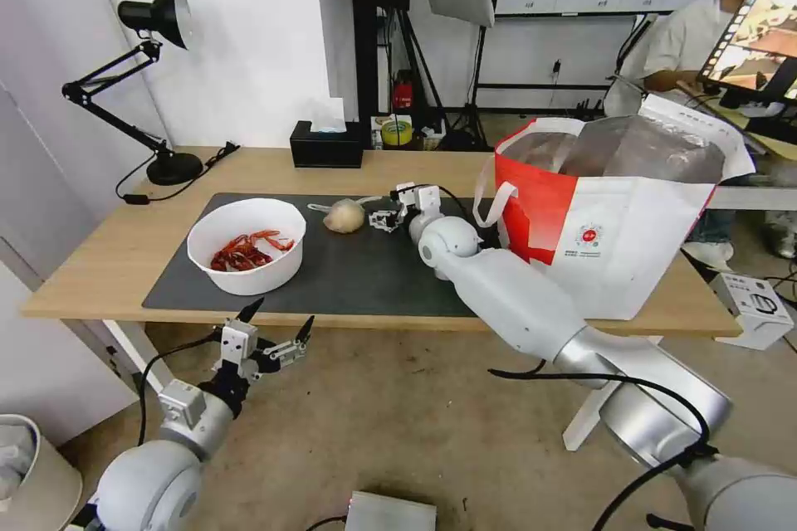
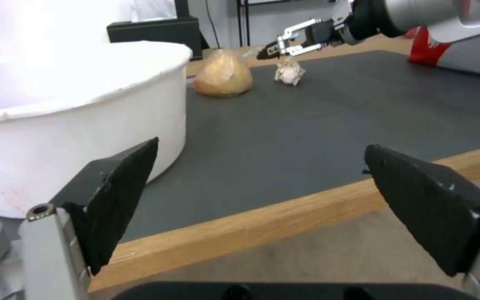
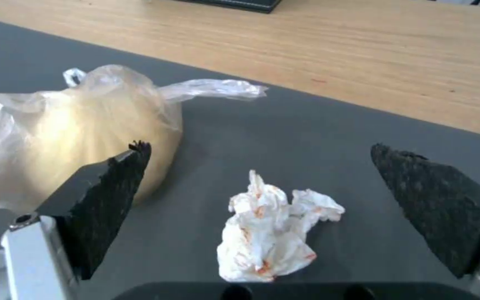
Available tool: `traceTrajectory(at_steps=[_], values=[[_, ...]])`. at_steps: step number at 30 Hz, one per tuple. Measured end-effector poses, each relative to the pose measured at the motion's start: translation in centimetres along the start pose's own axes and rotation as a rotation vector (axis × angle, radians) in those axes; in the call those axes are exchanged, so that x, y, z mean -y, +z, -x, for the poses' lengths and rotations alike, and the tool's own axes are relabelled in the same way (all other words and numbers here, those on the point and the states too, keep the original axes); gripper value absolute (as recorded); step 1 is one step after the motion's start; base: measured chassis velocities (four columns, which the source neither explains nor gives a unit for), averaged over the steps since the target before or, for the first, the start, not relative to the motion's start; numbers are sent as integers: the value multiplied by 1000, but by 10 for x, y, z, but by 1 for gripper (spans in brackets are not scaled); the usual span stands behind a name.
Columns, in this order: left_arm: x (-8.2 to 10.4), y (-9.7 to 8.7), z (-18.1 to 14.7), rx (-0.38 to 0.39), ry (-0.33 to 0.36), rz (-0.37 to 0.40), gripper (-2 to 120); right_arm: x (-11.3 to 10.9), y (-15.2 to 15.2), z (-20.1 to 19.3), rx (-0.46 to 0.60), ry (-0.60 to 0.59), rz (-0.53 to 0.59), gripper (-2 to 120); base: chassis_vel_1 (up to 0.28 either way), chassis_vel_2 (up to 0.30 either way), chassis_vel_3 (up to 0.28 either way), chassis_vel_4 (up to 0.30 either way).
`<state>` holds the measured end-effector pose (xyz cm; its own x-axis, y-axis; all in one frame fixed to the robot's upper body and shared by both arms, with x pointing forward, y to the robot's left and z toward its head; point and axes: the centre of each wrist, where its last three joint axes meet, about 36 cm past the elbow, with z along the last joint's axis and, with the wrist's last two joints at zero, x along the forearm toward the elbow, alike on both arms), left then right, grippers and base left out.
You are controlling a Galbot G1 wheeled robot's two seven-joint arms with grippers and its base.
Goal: Pick up the trash from the table and place it into the takeout bag.
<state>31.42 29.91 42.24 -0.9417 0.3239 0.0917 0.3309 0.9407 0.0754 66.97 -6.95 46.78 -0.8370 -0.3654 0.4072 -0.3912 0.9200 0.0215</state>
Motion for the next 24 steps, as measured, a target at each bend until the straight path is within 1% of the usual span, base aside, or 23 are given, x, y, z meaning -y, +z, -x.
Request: traceTrajectory(at_steps=[3, 6, 15, 24], values=[[0, 0, 0, 1, -1, 0, 100, -1, -3, 0, -21, -3, -10, 100, 0, 0, 0, 0], [0, 0, 0, 2, -2, -3, 100, 0, -5, 0, -64, -1, -26, 100, 0, 0, 0, 0], [0, 0, 0, 5, -2, -1, 100, 2, -3, 0, -93, 9, -47, 100, 0, 0, 0, 0], [1, 0, 0, 5, 0, -4, 100, 2, -2, 5, -108, 12, -36, 100, 0, 0, 0, 0]])
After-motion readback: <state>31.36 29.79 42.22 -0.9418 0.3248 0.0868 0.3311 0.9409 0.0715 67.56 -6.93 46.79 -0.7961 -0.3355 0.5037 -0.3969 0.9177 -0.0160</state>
